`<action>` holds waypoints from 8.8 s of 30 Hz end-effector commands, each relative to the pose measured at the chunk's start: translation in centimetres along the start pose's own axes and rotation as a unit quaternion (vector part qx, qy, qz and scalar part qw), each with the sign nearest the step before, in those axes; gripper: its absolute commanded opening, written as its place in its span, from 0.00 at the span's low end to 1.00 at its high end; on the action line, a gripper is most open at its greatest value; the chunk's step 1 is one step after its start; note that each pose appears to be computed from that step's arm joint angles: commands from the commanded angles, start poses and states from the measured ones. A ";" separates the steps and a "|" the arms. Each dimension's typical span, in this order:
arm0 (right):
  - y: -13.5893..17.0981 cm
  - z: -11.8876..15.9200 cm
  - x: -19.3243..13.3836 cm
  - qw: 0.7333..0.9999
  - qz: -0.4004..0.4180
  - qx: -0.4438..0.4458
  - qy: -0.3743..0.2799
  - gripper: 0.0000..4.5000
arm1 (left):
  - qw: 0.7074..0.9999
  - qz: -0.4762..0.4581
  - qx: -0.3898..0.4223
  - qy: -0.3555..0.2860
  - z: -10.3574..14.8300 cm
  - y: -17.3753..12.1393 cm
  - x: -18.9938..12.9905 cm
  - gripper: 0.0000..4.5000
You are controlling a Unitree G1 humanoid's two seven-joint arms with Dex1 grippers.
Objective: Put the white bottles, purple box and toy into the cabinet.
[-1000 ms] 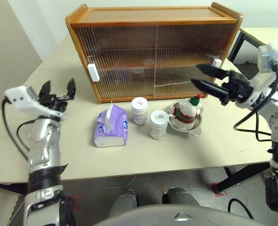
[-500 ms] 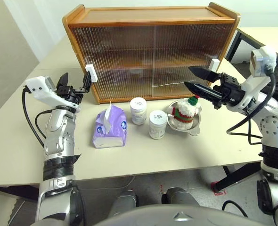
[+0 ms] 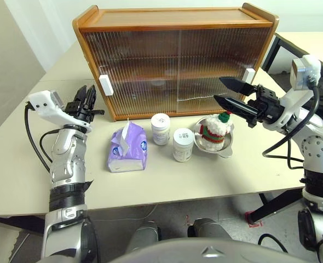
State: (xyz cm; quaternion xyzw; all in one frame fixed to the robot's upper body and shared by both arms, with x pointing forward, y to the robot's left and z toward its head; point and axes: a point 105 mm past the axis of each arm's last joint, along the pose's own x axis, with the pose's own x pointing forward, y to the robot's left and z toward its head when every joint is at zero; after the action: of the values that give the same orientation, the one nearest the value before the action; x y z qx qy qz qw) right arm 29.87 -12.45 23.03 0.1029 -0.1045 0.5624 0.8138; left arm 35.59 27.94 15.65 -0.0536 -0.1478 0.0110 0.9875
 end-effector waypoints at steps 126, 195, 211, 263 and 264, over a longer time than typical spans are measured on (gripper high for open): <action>0.0 -0.2 -0.6 1.000 -0.028 -0.015 -0.004 1.00 | 0.964 -0.243 -0.071 0.079 -2.9 -16.5 4.9 0.00; -0.5 -1.5 0.4 1.000 0.009 0.014 0.007 1.00 | 0.980 -0.171 -0.051 0.083 -1.8 -6.7 -11.1 0.99; -0.5 -1.7 0.4 1.000 0.014 0.022 0.012 1.00 | 0.983 -0.122 -0.034 0.133 -4.7 -4.0 -15.4 0.99; -0.7 -1.3 0.4 1.000 0.002 0.011 0.009 1.00 | 0.980 -0.157 -0.050 0.113 -4.9 -6.3 -11.3 0.01; -0.7 -1.4 0.4 1.000 0.002 0.012 0.008 1.00 | 0.979 -0.169 -0.052 0.097 -3.9 -6.6 -10.5 0.01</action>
State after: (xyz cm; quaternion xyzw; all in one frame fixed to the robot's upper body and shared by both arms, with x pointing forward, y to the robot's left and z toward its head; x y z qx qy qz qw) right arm 30.67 -12.10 21.53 0.1132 -0.0869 0.5645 0.8130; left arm 26.11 21.07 7.48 -0.0794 -0.0293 -0.1512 0.9849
